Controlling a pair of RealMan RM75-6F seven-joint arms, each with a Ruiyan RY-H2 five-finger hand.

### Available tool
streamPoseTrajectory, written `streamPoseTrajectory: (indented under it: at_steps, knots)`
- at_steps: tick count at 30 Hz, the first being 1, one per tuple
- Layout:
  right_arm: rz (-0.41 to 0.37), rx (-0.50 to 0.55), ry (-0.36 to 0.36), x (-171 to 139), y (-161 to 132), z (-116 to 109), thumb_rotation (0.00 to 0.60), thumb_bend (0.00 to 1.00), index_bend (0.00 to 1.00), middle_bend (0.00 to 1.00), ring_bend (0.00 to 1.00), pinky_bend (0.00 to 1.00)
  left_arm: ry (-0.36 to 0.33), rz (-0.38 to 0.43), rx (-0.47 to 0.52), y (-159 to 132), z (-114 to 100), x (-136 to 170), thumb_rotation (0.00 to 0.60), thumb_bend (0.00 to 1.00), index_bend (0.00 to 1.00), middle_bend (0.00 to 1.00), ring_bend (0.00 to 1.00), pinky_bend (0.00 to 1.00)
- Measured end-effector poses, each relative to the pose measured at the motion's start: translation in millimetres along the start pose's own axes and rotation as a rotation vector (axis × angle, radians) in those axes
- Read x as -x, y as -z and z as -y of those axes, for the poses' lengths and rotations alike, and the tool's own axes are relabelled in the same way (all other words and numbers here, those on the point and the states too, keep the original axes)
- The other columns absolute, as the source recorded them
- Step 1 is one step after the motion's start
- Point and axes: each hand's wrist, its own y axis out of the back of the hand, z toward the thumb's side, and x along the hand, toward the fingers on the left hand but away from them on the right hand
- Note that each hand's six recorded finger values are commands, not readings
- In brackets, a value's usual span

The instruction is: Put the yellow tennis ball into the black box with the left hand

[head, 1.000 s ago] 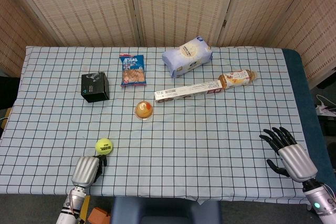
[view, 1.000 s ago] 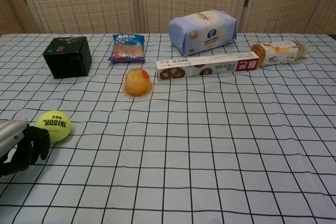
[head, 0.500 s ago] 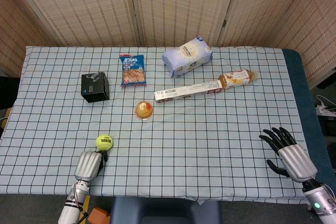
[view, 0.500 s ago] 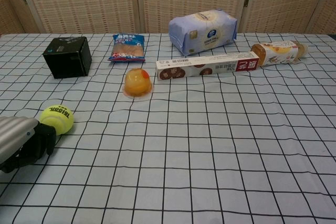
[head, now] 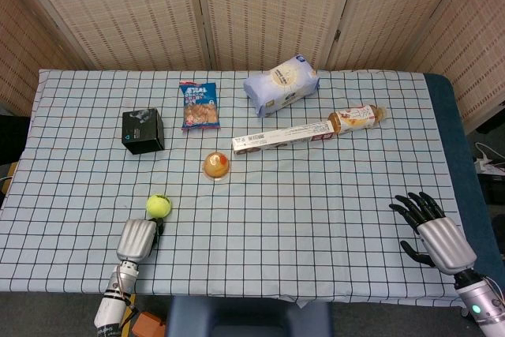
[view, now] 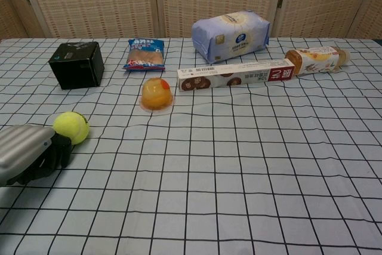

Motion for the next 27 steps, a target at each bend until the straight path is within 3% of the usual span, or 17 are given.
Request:
streamPoseTrajectory:
  at_steps: [16,27]
  knots:
    - [0.000,0.007,0.002,-1,0,-1,0.600,0.27,0.16,0.08,0.00,0.02,-0.006,-0.049,0.025,3,-12,-25,0.600,0.98,0.62,0.63,0.69,0.85]
    - [-0.003,0.008,0.002,-1,-1,-1,0.600,0.27,0.16,0.08,0.00,0.02,0.044,-0.067,0.143,-3,-17,-17,0.600,0.98,0.61,0.62,0.69,0.85]
